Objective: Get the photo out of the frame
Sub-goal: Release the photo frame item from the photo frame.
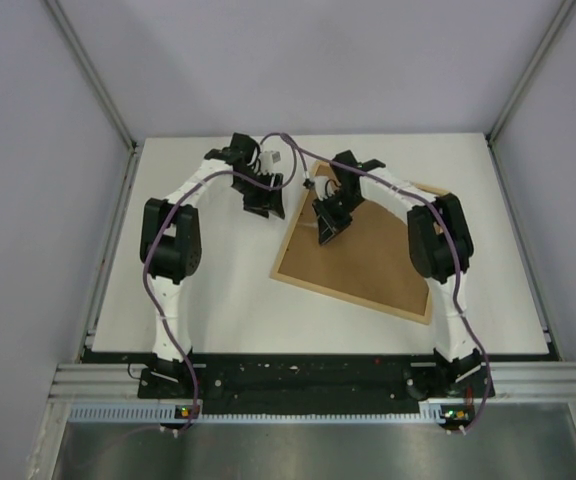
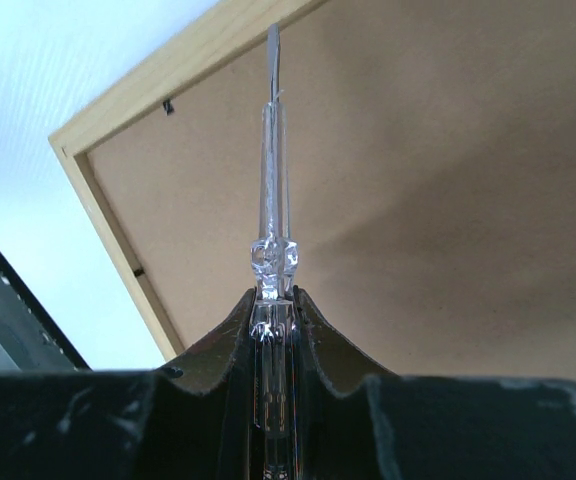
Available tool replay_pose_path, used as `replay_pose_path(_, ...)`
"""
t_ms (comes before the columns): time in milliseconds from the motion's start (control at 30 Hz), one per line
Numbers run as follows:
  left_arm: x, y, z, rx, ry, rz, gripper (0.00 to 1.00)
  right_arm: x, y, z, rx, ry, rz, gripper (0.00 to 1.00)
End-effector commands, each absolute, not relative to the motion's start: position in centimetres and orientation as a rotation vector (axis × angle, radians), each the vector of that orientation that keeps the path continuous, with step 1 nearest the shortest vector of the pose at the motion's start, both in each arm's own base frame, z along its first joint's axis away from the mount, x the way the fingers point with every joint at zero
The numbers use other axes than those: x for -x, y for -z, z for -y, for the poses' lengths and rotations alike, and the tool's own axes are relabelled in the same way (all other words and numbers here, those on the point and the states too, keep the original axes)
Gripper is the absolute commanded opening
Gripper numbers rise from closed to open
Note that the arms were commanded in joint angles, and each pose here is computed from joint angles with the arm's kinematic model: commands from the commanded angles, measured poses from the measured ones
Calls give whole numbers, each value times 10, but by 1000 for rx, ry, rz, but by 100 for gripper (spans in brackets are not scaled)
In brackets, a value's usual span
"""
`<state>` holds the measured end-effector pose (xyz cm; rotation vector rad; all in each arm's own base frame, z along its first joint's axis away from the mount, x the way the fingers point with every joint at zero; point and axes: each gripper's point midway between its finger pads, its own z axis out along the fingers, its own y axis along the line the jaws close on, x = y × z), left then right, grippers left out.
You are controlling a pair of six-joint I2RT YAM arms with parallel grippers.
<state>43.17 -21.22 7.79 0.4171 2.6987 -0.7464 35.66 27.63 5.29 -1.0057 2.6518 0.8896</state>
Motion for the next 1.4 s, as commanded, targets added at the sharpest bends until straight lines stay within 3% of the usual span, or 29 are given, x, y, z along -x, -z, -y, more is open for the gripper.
replay_pose_path(0, -431, -75, 218, -425, 792, -2686, 61, -335, -70, -275, 1107, -857, -2632, 0)
replay_pose_path(433, -395, -58, 206, -456, 776, -2784, 45, -292, -62, -263, 1328, -842, -2672, 0)
replay_pose_path(1367, -363, -40, 224, -424, 1022, -2860, 34, -306, -46, -305, 1315, -816, -2644, 0)
